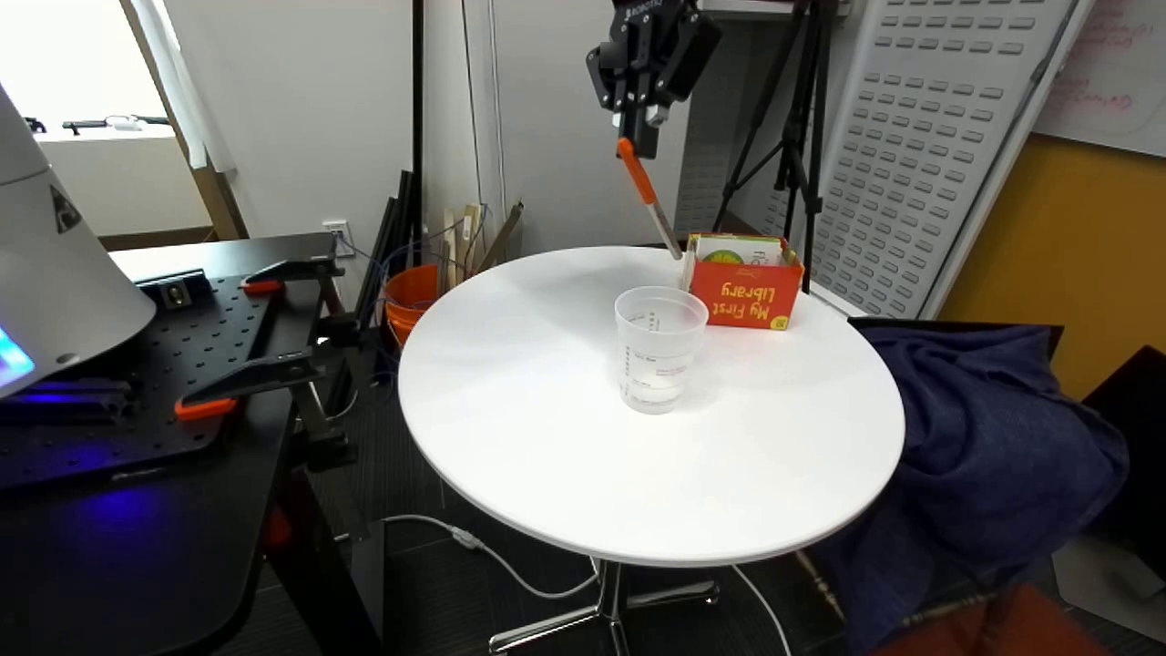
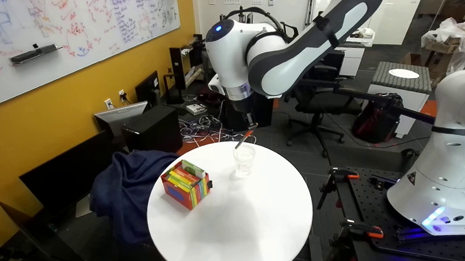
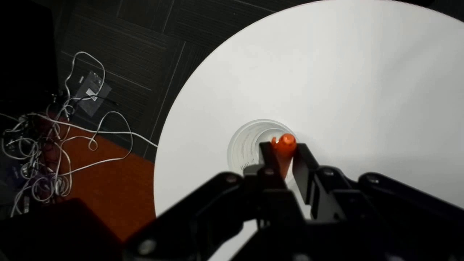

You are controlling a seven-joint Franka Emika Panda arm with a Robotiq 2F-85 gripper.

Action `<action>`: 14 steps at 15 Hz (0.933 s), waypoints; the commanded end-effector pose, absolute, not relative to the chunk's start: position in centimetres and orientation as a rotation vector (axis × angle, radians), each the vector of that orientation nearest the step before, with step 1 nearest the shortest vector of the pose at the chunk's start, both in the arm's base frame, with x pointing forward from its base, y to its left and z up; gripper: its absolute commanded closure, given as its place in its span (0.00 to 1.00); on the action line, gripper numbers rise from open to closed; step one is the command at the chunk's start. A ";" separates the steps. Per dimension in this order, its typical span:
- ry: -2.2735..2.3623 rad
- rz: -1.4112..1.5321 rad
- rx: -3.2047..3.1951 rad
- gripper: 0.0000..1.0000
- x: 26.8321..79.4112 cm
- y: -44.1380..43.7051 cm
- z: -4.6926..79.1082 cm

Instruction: Put the marker on the table

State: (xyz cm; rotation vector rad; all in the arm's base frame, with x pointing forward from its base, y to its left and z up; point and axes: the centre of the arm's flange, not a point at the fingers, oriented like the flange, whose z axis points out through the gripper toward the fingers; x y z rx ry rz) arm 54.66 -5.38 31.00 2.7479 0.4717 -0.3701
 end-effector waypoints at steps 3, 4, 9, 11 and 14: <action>0.454 -0.332 2.699 0.95 52.1 -2.5 33.5; 0.459 -0.328 2.693 0.95 52.2 -1.9 33.4; 0.501 -0.308 2.674 0.95 53.2 1.7 32.9; 0.519 -0.303 2.670 0.95 53.5 3.2 32.6; 0.552 -0.302 2.662 0.95 54.0 5.3 31.8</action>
